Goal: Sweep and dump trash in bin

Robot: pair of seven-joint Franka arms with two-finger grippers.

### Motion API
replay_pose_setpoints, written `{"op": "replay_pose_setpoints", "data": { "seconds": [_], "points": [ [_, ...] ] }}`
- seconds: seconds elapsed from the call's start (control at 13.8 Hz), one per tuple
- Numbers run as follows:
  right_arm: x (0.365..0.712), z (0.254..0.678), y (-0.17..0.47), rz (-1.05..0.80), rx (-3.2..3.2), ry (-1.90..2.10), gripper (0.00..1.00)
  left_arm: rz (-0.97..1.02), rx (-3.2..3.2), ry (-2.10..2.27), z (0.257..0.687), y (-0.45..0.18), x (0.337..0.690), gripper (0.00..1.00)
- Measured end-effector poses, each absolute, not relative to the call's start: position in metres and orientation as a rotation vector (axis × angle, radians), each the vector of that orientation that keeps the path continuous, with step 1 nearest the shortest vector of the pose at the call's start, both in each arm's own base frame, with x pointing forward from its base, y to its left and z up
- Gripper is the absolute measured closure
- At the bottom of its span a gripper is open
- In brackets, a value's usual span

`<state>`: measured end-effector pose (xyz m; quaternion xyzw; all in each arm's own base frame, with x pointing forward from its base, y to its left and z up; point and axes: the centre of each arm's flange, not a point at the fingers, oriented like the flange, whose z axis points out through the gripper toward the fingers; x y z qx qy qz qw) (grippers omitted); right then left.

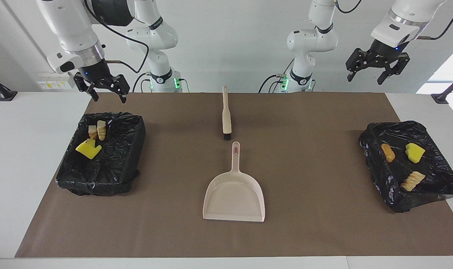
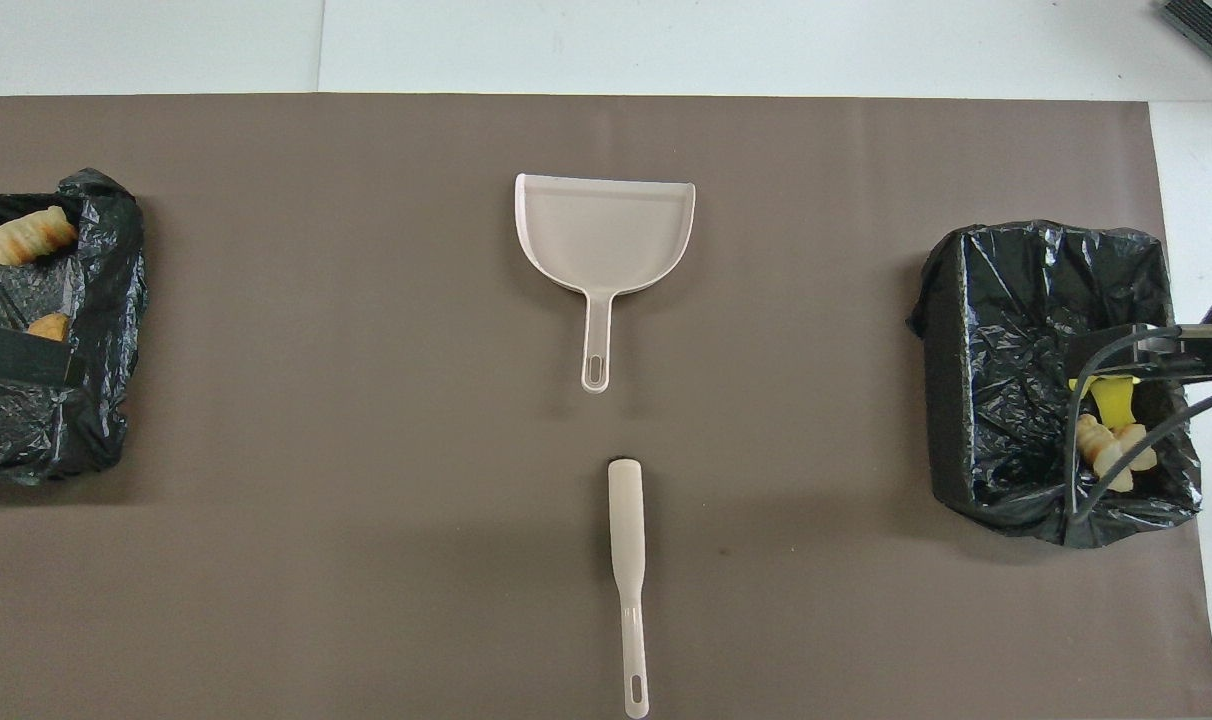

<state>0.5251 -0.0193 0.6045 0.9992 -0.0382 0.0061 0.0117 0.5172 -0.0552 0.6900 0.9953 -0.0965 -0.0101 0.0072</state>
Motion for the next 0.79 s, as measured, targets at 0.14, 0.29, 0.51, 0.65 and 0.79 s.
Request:
{"op": "replay_pose_setpoints", "data": {
  "seconds": [0.14, 0.29, 0.51, 0.65, 0.79],
  "points": [
    [0.5251, 0.6046, -0.0193, 0.019, 3.116, -0.119, 0.00, -0.041, 3.112, -0.303, 0.6873, -0.0556, 0.5209, 0.00],
    [0.5251, 0.6046, -0.0193, 0.019, 3.116, -0.119, 0.00, -0.041, 3.112, -0.302, 0.6871, -0.0554, 0.5225, 0.00],
    [0.5251, 0.6046, -0.0193, 0.019, 3.116, -0.119, 0.00, -0.034, 3.112, -0.304, 0.6894, -0.0560, 0.5223, 0.00],
    [0.5251, 0.6046, -0.0193, 0.019, 3.116, -0.119, 0.00, -0.032, 3.112, -0.307, 0.6900, -0.0571, 0.5221, 0.00],
    [0.5251, 0.6046, -0.0193, 0.019, 3.116, -0.119, 0.00, -0.032, 3.111, -0.319, 0.6902, -0.0609, 0.5217, 0.00]
  ]
}}
